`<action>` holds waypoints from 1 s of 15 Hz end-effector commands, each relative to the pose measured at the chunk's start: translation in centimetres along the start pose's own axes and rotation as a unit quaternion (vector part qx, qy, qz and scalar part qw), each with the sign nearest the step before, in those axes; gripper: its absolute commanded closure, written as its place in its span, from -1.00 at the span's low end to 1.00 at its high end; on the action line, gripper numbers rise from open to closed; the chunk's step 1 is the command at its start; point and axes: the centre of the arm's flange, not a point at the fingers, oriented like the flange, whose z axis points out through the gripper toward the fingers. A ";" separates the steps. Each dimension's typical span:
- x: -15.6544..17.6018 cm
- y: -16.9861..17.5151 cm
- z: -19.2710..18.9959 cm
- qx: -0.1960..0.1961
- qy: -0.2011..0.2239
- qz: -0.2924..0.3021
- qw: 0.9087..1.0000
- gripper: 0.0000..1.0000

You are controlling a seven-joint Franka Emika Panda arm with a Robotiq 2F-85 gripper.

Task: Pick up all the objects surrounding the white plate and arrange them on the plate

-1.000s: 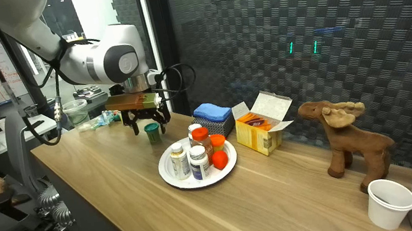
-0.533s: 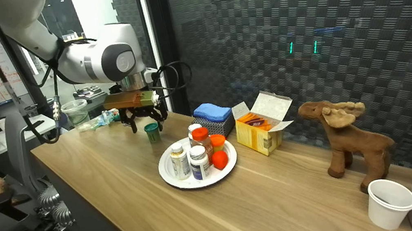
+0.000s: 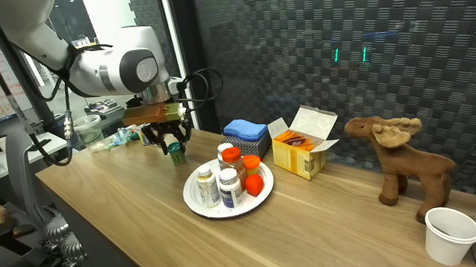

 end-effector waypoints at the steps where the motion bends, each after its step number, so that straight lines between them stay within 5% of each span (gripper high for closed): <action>1: 0.5 1.1 -0.4 -0.021 0.009 0.014 1.000 0.43; 15: -7.6 1.9 -6.6 -0.048 0.017 0.157 0.986 0.43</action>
